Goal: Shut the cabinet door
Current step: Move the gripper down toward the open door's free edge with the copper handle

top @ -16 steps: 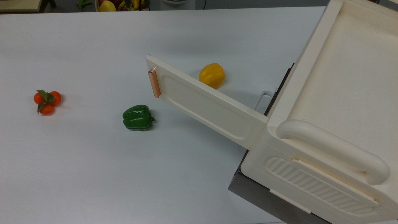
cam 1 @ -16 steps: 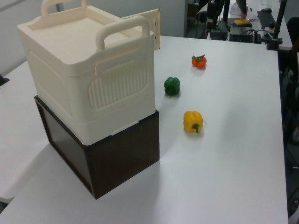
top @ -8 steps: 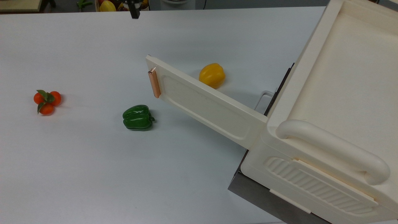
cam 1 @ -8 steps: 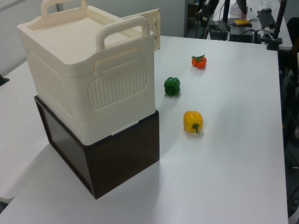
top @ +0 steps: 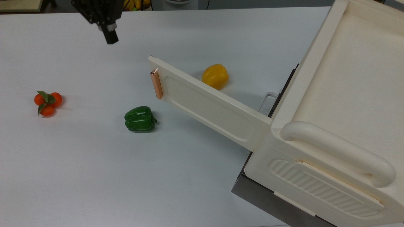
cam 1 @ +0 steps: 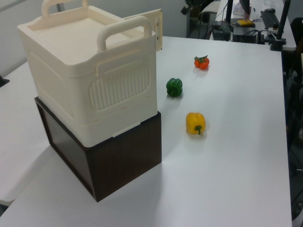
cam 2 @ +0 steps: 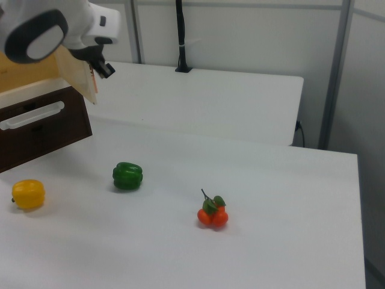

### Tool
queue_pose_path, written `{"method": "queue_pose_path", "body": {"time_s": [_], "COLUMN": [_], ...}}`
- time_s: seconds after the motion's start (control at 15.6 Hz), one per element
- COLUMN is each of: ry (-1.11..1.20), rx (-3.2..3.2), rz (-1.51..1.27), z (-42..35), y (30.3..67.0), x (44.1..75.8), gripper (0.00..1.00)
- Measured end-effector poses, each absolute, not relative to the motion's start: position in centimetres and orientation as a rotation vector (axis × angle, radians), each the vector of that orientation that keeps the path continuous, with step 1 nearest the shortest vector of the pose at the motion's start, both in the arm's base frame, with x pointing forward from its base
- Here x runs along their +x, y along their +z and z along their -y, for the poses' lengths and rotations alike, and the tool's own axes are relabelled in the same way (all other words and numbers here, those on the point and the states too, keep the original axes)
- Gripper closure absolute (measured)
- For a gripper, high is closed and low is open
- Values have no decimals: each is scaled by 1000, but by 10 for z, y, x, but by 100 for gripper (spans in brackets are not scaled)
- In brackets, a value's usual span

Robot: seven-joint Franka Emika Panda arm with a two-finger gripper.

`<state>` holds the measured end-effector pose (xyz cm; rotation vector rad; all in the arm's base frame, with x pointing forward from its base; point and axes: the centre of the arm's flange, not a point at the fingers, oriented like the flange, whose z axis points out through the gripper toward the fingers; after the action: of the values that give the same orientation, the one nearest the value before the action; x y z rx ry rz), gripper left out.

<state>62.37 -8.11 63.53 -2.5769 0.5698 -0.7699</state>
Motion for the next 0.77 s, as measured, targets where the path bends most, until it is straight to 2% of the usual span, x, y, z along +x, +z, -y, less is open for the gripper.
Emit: {"method": "queue_pose_path", "body": {"time_s": [0.39, 0.77], "ry": [-937, -904], "rx": [-2189, -2145], "rz": [-893, -916], "z": [100, 60], "y": [600, 567], "x": [660, 688], "gripper": [99, 99]}}
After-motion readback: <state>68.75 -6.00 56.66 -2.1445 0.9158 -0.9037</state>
